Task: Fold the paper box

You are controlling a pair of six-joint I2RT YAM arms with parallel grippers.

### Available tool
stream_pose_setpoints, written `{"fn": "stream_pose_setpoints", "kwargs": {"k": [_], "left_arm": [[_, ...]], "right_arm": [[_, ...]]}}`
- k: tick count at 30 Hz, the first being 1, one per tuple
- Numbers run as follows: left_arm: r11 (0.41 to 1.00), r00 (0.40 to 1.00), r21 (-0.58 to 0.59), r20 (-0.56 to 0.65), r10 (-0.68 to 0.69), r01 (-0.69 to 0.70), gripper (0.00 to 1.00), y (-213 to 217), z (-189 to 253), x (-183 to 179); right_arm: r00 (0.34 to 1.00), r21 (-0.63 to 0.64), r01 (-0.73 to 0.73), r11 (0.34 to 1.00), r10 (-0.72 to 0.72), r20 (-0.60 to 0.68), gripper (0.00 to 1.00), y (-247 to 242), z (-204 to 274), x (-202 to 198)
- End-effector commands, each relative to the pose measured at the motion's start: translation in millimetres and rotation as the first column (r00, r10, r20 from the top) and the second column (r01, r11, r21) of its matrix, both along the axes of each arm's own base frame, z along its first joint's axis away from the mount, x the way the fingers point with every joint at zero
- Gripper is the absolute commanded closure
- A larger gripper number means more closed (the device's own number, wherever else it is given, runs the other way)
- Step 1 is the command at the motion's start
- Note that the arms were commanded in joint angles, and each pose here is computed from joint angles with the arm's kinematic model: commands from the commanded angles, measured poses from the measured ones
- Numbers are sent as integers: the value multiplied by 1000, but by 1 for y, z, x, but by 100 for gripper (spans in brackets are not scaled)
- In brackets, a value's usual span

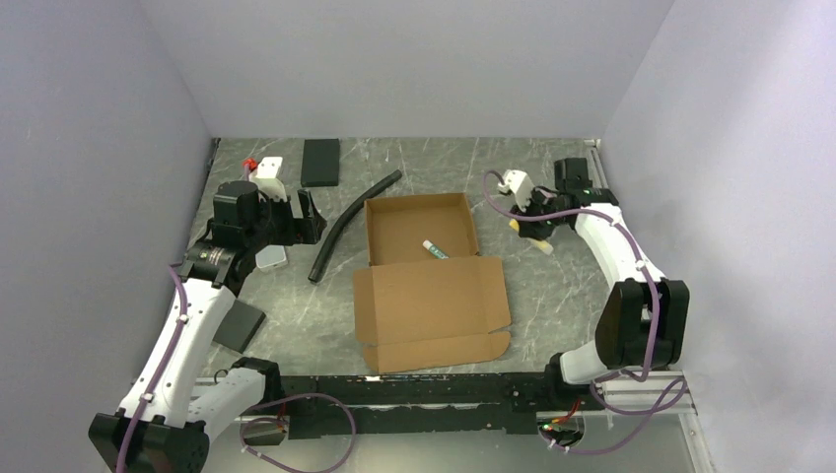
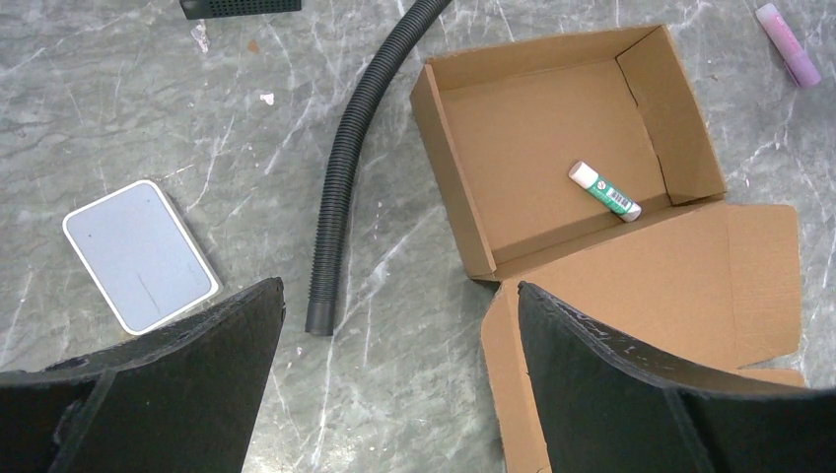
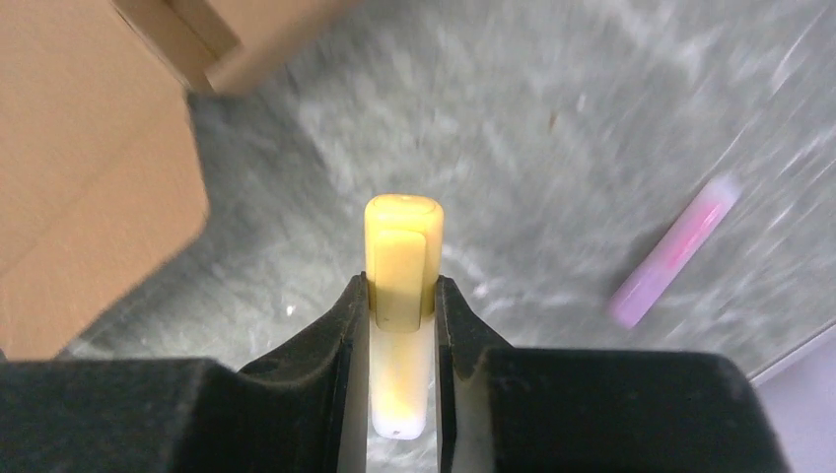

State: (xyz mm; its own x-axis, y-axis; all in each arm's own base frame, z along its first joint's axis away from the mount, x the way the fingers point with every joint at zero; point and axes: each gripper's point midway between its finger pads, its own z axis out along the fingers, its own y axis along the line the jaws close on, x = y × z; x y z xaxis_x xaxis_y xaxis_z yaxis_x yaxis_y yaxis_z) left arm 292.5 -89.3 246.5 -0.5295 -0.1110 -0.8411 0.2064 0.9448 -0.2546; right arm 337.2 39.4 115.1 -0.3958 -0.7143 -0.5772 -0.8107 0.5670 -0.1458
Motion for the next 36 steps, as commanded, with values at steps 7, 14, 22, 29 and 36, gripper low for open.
{"fn": "stream_pose_setpoints", "kwargs": {"k": [7,14,22,29,36], "left_arm": [[1000,998,1,61,29,-29,7,6,13,6],[999,998,5,62,34,-34,7,7,13,6],[999,997,5,66,35,-35,7,8,14,6],[999,997,7,68,39,-40,7,9,14,6],[999,996,5,74,39,-39,7,9,16,5]], "right_arm": [[912,-22,-385,923,384,142,100,124,64,20],[889,-119,-436,892,447,95,100,164,44,37],[905,-131,-412,902,422,60,94,187,21,59],[908,-144,-412,900,418,16,68,213,-2,60],[927,-89,-370,925,374,34,37,218,18,53]]}}
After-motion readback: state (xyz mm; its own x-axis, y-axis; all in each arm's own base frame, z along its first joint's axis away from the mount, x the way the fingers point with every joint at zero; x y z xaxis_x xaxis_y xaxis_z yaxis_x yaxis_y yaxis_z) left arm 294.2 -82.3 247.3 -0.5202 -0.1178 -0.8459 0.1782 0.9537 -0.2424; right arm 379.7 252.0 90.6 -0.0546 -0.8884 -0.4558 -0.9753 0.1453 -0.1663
